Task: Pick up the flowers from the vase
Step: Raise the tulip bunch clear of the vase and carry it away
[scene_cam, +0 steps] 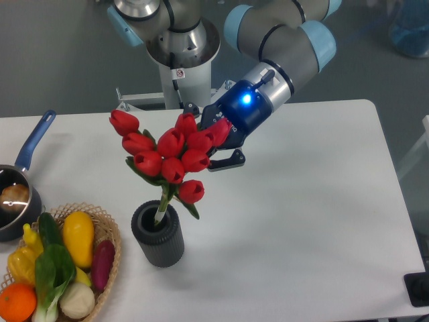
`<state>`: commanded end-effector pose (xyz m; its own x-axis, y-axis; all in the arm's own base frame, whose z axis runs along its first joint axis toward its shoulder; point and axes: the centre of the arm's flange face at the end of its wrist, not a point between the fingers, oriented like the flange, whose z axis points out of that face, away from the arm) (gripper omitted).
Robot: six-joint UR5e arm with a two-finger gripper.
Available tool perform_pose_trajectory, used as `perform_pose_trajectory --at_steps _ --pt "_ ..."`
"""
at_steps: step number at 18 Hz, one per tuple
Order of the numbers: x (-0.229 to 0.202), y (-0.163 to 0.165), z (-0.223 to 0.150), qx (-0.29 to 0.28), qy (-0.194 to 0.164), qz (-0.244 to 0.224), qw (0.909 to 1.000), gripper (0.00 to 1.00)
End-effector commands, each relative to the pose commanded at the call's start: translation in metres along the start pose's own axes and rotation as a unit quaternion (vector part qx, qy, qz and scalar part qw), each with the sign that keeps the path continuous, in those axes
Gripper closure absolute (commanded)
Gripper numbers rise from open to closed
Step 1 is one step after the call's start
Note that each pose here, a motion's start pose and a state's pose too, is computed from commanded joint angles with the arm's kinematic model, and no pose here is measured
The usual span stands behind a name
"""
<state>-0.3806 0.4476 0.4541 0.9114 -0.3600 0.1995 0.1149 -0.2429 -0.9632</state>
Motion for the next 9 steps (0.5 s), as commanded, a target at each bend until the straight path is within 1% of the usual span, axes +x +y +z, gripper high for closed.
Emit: perform_pose_trajectory --at_steps 9 --pt "-0.002 -0.015 -0.014 0.012 -0.008 -0.024 0.9996 0.73"
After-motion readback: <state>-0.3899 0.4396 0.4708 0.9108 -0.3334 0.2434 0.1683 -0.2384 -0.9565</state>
